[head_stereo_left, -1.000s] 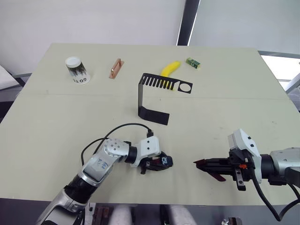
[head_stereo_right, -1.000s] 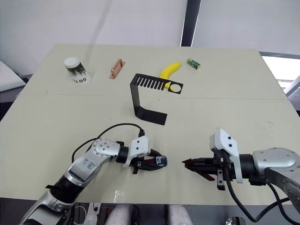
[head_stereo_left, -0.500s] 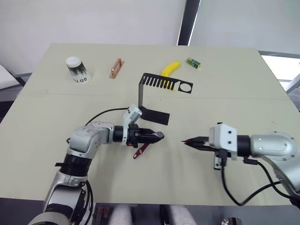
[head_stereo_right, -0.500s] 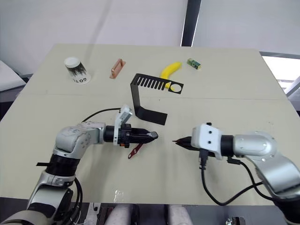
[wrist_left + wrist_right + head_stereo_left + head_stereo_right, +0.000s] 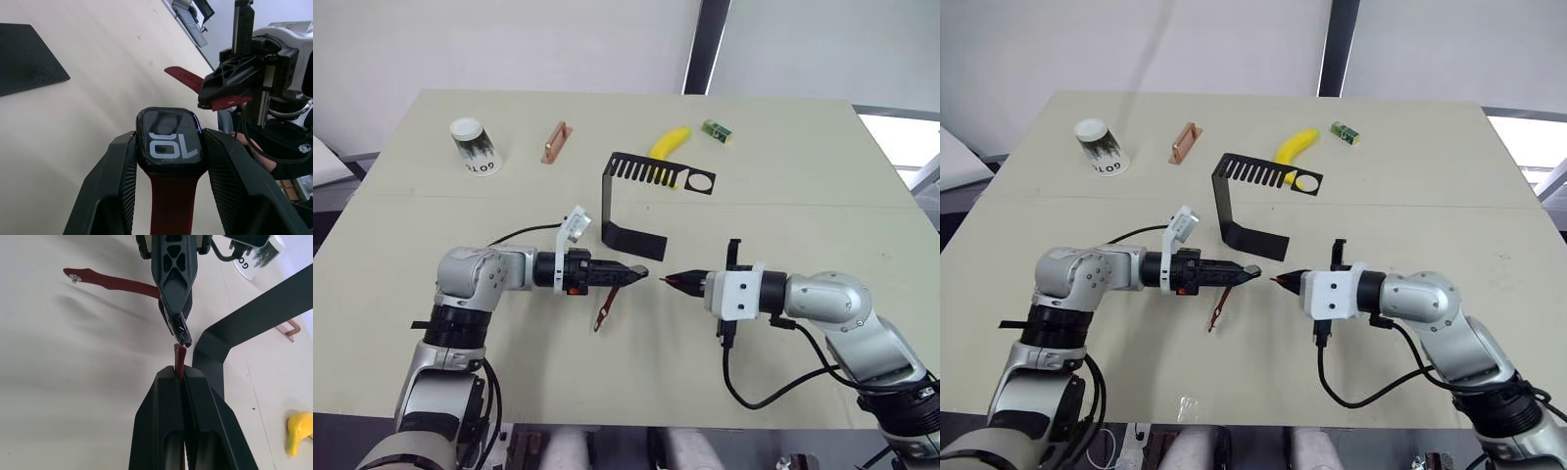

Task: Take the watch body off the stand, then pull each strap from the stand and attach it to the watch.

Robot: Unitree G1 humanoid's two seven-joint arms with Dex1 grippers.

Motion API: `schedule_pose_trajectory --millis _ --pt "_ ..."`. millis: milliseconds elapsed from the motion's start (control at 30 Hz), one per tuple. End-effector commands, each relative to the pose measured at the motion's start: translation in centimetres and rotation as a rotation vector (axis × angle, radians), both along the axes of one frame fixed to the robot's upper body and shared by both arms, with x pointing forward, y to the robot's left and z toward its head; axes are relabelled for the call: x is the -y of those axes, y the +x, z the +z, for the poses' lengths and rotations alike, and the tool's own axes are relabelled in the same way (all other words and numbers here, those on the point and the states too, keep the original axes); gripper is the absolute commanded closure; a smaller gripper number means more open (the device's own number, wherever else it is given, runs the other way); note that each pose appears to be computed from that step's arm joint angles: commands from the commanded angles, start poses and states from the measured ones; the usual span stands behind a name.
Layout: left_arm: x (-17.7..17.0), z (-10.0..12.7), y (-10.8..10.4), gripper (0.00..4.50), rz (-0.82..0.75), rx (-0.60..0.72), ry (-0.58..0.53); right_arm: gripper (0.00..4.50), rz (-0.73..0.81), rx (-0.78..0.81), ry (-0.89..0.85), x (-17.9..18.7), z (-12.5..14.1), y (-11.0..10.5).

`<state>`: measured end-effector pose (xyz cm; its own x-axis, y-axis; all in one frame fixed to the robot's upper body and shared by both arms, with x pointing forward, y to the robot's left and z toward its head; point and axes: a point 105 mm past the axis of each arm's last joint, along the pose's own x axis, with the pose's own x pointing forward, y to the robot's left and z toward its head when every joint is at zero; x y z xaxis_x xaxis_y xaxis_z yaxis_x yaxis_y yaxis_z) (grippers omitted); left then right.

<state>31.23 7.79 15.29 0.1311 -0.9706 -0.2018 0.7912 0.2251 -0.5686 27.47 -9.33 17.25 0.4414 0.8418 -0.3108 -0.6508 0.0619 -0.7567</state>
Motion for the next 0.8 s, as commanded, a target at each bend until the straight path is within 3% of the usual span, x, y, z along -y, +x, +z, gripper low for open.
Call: schedule_pose_trajectory --millis 33,433,800 --pt "0.0 0.5 0.2 2.91 -0.003 0.058 0.016 4.5 -0.005 0.069 0.004 -0.3 0.8 0.2" --pt "0.0 0.8 -0.7 2.91 -0.044 0.041 -0.027 4.5 -0.024 0.096 -0.009 -0.7 0.7 0.5" --pt "-0.8 0.1 -0.5 2.91 -0.108 0.03 -0.05 4.5 -0.018 0.082 -0.024 -1.5 1.1 -1.0"
